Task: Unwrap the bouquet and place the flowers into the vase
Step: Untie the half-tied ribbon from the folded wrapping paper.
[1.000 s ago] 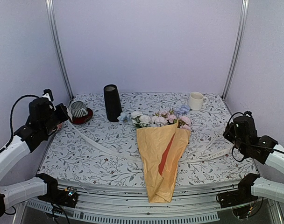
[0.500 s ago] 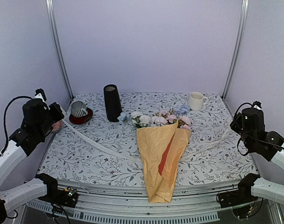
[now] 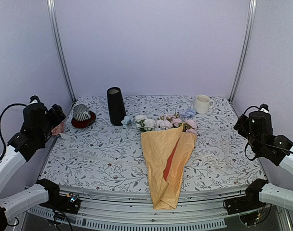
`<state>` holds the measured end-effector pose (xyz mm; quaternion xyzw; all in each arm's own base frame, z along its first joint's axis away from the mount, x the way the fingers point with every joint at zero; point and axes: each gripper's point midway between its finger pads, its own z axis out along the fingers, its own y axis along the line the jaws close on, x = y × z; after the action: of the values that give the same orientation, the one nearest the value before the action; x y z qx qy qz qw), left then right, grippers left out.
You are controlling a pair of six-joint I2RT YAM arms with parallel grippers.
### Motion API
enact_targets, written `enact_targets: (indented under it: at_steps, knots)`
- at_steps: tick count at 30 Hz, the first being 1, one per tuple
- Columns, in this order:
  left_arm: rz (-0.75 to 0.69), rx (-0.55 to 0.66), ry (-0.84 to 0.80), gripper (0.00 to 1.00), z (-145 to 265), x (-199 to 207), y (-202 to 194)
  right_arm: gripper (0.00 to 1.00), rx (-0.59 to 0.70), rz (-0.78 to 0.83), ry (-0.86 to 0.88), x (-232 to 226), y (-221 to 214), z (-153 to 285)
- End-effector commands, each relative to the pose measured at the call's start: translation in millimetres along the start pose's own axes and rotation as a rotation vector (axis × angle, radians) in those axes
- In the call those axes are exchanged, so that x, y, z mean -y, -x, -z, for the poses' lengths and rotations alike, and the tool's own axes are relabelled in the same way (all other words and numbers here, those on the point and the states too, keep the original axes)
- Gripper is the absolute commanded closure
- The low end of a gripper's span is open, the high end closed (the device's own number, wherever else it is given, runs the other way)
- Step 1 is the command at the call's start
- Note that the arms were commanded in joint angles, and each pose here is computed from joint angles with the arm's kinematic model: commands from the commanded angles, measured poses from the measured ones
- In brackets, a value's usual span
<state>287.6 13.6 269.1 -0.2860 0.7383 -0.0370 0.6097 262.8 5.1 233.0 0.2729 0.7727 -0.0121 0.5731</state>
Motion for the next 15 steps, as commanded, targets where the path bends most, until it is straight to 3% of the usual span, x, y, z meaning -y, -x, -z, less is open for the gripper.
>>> enact_targets:
  at_steps: [1, 3, 9, 15]
  knots:
    - [0.057, 0.072, 0.1, 0.08, 11.1, -17.6, 24.3, 0.04, 0.007, 0.003, 0.012, -2.3, 4.9, 0.9]
    - [0.073, 0.092, 0.116, 0.02, 15.4, -22.0, 29.8, 0.0, 0.005, 0.007, 0.025, -4.5, 4.3, 0.9]
    - [0.054, 0.107, 0.069, 0.02, 22.3, -16.9, 36.5, 0.01, -0.022, 0.03, 0.149, -25.5, -1.3, 2.5]
    - [-0.078, 0.047, -0.302, 0.05, 27.8, 47.3, 24.0, 0.01, -0.069, 0.089, 0.331, -56.7, -14.9, 6.9]
